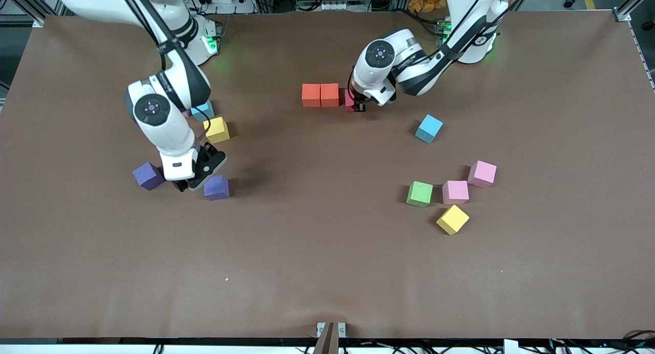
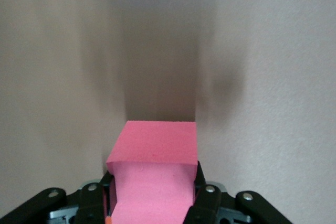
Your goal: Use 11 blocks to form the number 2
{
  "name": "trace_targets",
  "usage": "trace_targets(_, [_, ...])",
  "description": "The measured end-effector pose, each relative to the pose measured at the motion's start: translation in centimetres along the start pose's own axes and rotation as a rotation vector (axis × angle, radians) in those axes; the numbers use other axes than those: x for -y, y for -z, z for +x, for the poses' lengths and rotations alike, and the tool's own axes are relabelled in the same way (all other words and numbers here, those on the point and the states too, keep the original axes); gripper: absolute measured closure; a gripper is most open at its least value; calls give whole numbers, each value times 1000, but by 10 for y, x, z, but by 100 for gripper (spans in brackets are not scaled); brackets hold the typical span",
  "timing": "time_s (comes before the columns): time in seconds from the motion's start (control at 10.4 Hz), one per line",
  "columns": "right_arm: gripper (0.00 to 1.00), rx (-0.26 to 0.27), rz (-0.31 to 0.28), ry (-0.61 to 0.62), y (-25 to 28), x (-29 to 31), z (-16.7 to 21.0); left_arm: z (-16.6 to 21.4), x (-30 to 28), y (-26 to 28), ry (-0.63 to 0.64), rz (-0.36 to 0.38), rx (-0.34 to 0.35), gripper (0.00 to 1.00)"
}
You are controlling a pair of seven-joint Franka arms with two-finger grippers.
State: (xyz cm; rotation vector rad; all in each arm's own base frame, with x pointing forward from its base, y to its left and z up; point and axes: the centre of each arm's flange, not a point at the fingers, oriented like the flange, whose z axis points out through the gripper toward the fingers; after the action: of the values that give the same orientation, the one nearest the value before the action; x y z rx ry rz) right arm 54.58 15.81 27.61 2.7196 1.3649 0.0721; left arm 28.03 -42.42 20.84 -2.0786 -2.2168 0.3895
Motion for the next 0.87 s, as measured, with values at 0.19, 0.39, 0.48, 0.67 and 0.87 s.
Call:
trace_targets(0.19, [0,-5,13,39,-15,-21,-15,-3,12,0,-15,-25,17,44])
trace_targets(0.39, [0,-8,26,119,-31,-52,-43,-1,22,1,-29,-49,17,44])
trace_targets(0.48, [0,-2,37,154,-37,-59,-52,-2,25,1,-35,-56,22,44])
trace_targets(0.67, [0,26,71,217,-48,-53,-58,-3,34,-3,-51,-67,44,44])
trace_targets(0.87, [0,38,88,279,-53,-54,-69,-4,42,-6,-67,-71,58,44])
